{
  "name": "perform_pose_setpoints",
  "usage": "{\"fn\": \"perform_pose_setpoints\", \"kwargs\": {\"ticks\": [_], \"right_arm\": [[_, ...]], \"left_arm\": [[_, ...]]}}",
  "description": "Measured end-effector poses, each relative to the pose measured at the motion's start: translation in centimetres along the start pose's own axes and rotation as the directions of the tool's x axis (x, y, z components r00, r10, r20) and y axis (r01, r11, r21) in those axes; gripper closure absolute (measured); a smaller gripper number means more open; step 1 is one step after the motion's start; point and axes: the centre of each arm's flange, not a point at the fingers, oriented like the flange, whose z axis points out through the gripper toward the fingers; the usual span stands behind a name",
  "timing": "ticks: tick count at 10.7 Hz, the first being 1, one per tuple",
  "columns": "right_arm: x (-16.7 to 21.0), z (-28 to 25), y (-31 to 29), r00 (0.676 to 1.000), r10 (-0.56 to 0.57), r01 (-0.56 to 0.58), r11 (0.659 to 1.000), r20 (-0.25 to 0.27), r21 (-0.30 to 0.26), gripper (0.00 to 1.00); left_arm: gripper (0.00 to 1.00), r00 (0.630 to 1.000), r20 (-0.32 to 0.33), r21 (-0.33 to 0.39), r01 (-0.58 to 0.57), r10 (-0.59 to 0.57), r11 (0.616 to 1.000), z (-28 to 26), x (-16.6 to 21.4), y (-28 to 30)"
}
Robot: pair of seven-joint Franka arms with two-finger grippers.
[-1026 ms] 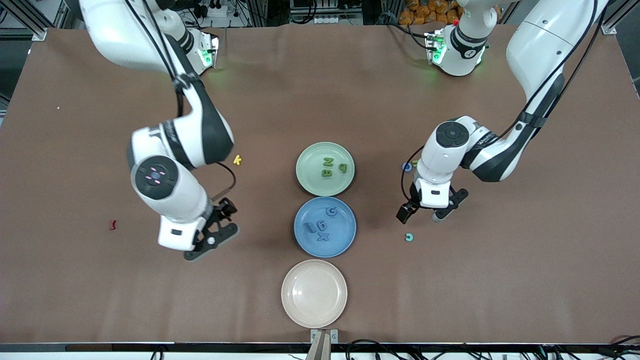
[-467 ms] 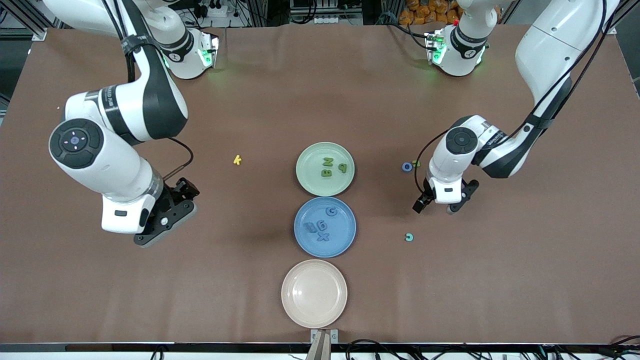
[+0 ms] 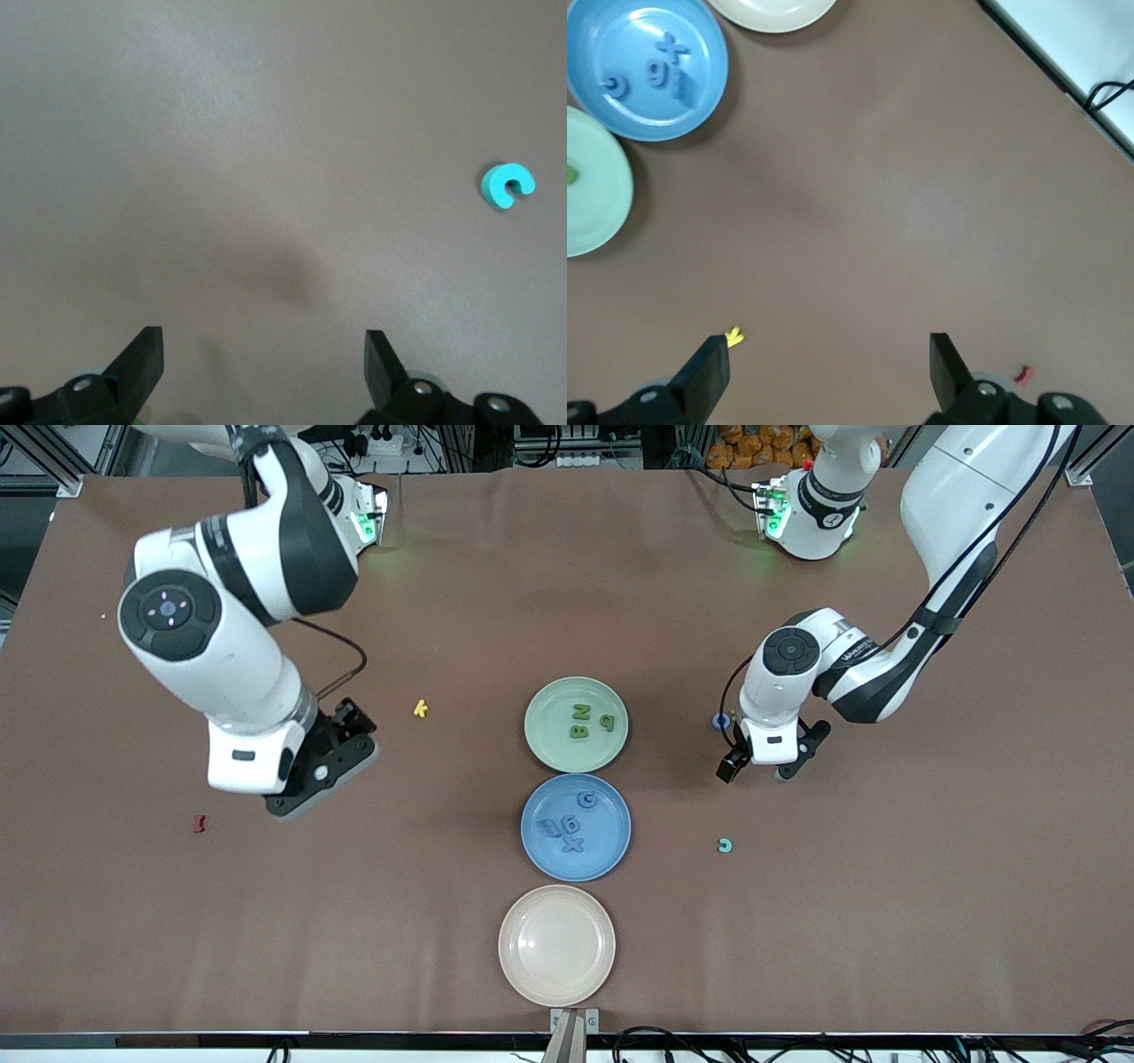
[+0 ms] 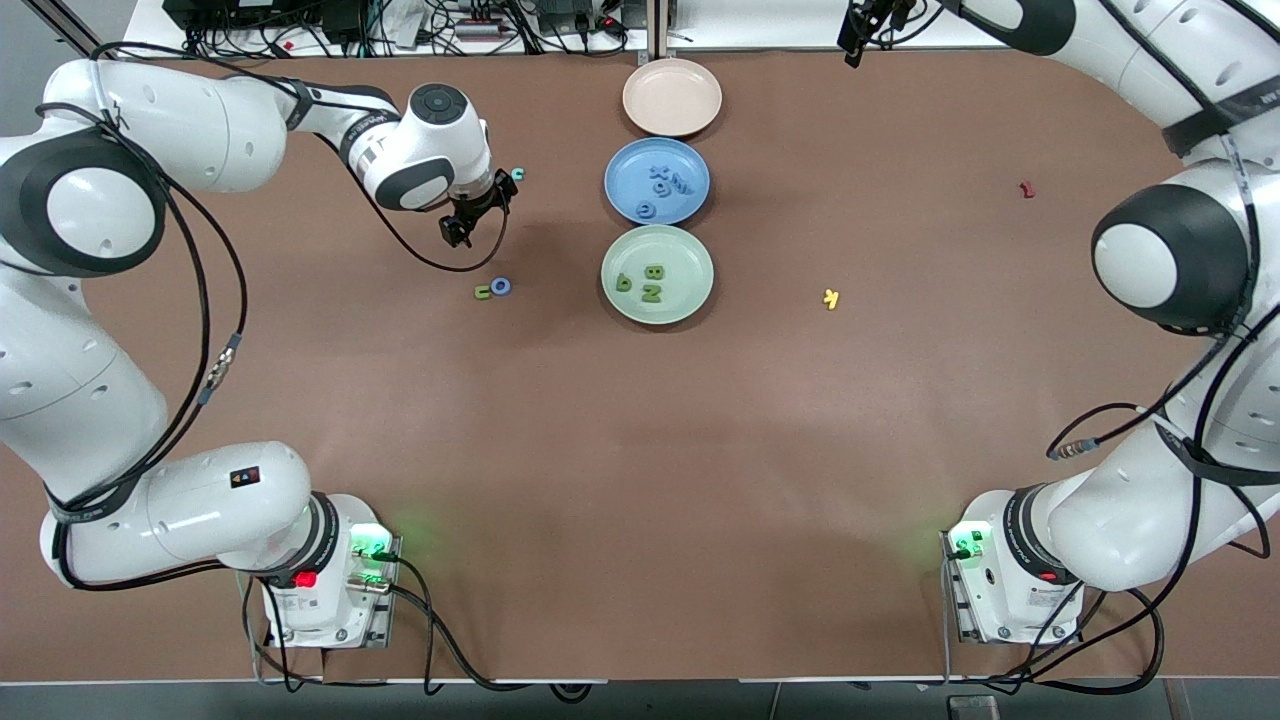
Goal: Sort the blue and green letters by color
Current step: 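Withdraw the right gripper while the left gripper moves over green n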
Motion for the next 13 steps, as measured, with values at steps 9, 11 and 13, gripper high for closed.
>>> {"fn": "perform_pose_setpoints", "kwargs": {"ticks": [9, 11, 13], "right_arm": [[-3.5, -9.1, 1.8, 0.949, 0.315, -0.31, 0.943, -0.024, 0.121, 0.0], [-5.2, -8.1, 5.6, 0.927, 0.374, -0.371, 0.919, 0.002, 0.136, 0.0], [-5.1, -6.2, 5.9, 0.925, 0.377, -0.379, 0.914, 0.042, 0.142, 0.0]], "left_arm": [[0.0, 0.983, 0.058, 0.003, 0.177, -0.177, 0.984, -1.6, 0.4, -2.9], [0.0, 0.954, 0.059, 0.008, 0.294, -0.294, 0.956, -1.7, 0.1, -2.9], [0.0, 0.871, 0.055, 0.021, 0.488, -0.488, 0.873, -1.7, 0.2, -2.9]]}}
